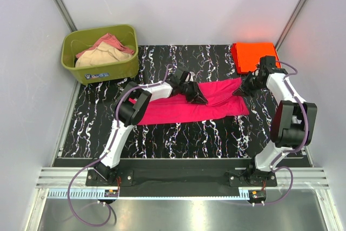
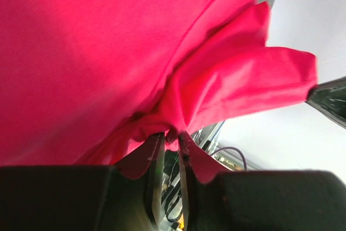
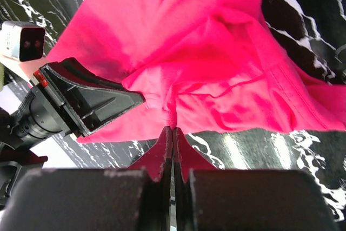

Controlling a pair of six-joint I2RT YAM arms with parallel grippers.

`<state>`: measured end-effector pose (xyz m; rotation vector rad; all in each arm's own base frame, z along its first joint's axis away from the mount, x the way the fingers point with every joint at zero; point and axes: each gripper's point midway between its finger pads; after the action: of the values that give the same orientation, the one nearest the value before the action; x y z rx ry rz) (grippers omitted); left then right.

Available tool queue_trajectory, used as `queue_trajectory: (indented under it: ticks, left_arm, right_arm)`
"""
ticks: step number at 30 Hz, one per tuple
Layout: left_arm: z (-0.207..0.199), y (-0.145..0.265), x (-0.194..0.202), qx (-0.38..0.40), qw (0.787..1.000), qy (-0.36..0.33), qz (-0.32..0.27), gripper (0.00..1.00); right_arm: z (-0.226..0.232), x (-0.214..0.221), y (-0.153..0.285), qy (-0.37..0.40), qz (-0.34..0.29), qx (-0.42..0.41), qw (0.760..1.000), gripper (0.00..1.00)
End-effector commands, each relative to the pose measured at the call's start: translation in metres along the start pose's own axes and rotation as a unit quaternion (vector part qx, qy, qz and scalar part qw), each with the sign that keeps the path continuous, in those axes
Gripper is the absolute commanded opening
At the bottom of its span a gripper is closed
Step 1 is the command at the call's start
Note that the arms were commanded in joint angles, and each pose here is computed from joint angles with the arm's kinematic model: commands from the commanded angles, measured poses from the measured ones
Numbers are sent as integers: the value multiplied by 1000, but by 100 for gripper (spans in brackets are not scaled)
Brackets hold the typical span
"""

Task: Fold and stack the t-shirts
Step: Fold the tshirt

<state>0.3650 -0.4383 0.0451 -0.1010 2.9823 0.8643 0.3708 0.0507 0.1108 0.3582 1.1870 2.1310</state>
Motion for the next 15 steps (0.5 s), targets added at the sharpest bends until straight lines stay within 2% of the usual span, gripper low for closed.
queue_trajectory:
  ticks: [1, 10, 14, 15]
  left_arm:
    - [-28, 16, 0, 37, 999, -35, 2, 21]
    - [-21, 18, 10, 26, 999, -36, 14, 22]
    - [-23, 19, 10, 25, 999, -45, 17, 27]
    - [-24, 21, 11, 27, 998, -47, 18, 28]
  right_arm:
    - [-4, -1, 15, 13, -23, 10, 1000, 0]
    - [-36, 27, 3, -4, 15, 42, 999, 0]
    - [-48, 24, -3, 3, 14, 65, 998, 0]
    - [-51, 20, -4, 11, 9, 75, 997, 9]
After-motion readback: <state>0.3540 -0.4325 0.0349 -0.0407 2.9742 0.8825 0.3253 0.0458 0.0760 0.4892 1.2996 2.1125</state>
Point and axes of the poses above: each gripper's point midway between its finger pads, its own y axis back along the fingers, its own z axis along the line the jaws close on, x = y × z, and after that the axes turned 7 degrees about -y, right-handed
